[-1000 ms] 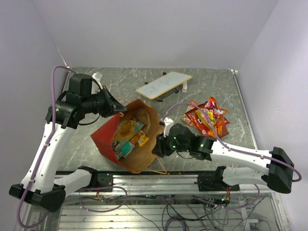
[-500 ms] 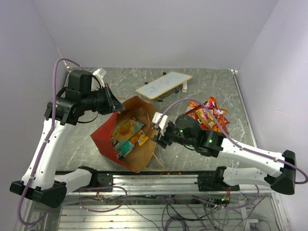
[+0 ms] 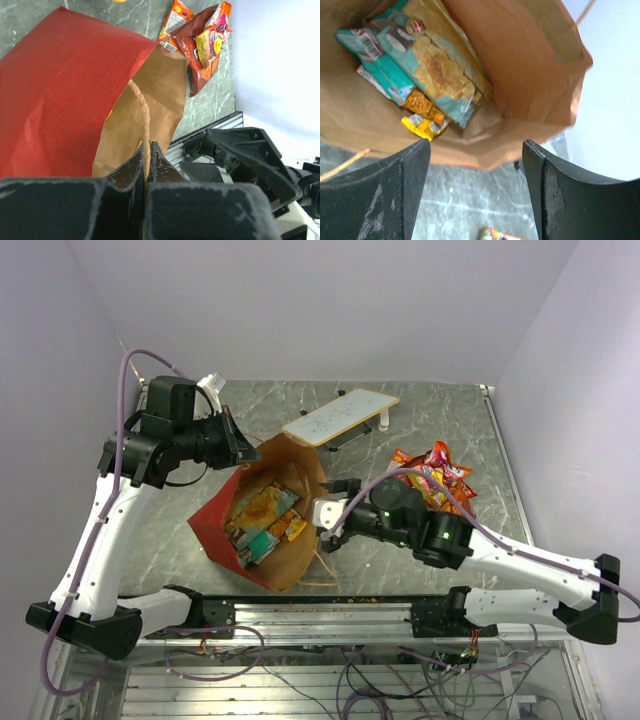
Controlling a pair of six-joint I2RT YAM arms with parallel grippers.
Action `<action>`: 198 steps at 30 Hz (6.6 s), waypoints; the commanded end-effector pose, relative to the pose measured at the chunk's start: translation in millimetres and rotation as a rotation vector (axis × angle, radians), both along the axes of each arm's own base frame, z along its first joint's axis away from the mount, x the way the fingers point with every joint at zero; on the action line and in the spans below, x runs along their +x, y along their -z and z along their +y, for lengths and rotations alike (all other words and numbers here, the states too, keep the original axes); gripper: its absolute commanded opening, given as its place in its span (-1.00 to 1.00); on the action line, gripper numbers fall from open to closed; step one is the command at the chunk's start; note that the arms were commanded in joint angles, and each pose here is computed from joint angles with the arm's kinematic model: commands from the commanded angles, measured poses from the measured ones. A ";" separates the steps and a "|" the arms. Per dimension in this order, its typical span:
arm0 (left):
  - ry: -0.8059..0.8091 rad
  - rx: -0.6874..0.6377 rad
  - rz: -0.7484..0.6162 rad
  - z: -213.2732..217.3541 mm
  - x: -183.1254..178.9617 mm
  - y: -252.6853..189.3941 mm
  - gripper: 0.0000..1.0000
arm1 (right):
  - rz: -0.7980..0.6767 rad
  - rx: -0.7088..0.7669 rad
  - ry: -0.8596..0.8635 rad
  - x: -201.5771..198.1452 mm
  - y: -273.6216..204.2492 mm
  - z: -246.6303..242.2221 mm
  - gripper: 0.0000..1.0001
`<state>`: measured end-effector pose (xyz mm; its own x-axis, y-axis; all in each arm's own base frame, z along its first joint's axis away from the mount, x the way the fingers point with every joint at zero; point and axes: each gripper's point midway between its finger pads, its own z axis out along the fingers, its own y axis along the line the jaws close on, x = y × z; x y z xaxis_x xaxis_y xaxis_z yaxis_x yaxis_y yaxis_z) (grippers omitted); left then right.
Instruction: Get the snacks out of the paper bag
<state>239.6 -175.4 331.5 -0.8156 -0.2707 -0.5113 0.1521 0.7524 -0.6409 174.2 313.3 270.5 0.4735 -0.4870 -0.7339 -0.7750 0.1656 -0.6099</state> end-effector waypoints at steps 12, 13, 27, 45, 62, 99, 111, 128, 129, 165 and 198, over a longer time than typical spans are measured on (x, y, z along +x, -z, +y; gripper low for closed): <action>0.042 -0.073 -0.226 -6.4 4.0 -47.3 -0.86 | -0.072 -0.058 -0.311 -15.6 42.0 75.0 0.44; 0.033 -0.081 -0.232 -5.7 3.4 -47.0 -0.86 | -0.074 -0.064 -0.332 -17.8 50.8 78.3 0.43; 0.030 -0.083 -0.208 -5.6 0.5 -44.6 -0.86 | -0.129 -0.121 -0.389 5.1 128.2 147.4 0.47; 0.038 -0.018 -0.193 1.3 -2.2 -38.5 -0.86 | -0.114 -0.017 -0.365 29.6 159.1 194.7 0.48; -0.028 0.063 -0.168 18.5 -4.5 -25.0 -0.86 | -0.100 0.283 -0.103 84.9 85.0 164.3 -1.00; 0.022 0.101 -0.169 14.9 4.3 -25.3 -0.86 | -0.274 -0.227 -0.384 47.3 179.9 122.2 0.05; 0.014 0.111 -0.166 15.7 8.3 -24.5 -0.86 | -0.283 -0.084 -0.289 57.5 146.2 139.9 0.06; -0.103 0.085 -0.166 19.1 30.3 -29.2 -0.86 | -0.049 0.119 -0.210 11.3 18.2 72.7 -1.00; -0.108 0.084 -0.164 19.5 31.0 -28.9 -0.86 | -0.027 0.137 -0.200 7.8 6.6 67.3 -1.00; -0.067 0.119 -0.123 19.0 35.8 -16.3 -0.86 | 0.203 0.581 1.565 182.8 -67.1 -219.9 -1.00; 0.053 0.026 -0.037 -0.1 9.0 11.0 -0.86 | 0.983 0.797 1.693 193.0 109.0 -292.3 -0.44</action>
